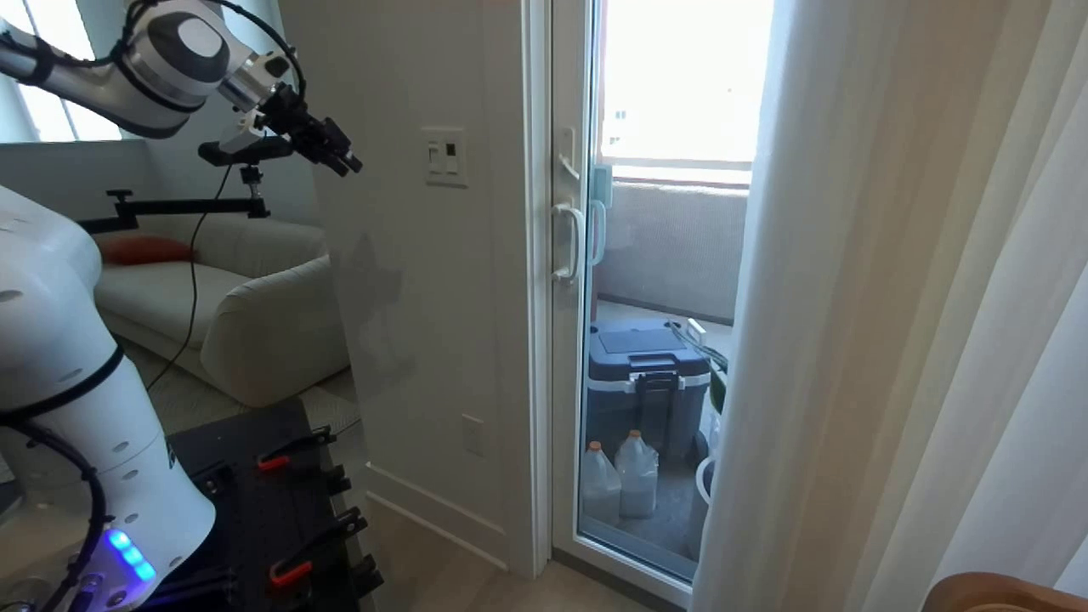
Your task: Pull the blinds to the right, switch off the light, then pull the blinds to the left
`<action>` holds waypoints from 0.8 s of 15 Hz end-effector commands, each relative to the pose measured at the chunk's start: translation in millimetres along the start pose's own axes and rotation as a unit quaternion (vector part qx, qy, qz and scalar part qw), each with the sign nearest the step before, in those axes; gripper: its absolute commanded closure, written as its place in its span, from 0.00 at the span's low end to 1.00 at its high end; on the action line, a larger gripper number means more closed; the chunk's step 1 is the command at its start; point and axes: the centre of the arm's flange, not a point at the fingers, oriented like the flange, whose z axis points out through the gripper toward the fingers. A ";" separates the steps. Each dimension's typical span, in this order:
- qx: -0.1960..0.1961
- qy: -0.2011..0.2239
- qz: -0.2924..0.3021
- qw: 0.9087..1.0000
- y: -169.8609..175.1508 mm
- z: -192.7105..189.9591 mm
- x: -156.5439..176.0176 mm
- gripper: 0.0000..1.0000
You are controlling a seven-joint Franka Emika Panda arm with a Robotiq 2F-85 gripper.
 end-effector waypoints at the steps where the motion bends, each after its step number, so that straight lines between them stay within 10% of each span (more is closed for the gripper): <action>1: 0.004 -0.007 0.007 1.000 2.4 5.0 20.4 0.78; 4: 0.013 -0.015 0.014 1.000 10.9 10.7 32.1 0.99; 12: 0.013 -0.034 0.028 0.999 29.5 42.7 62.2 1.00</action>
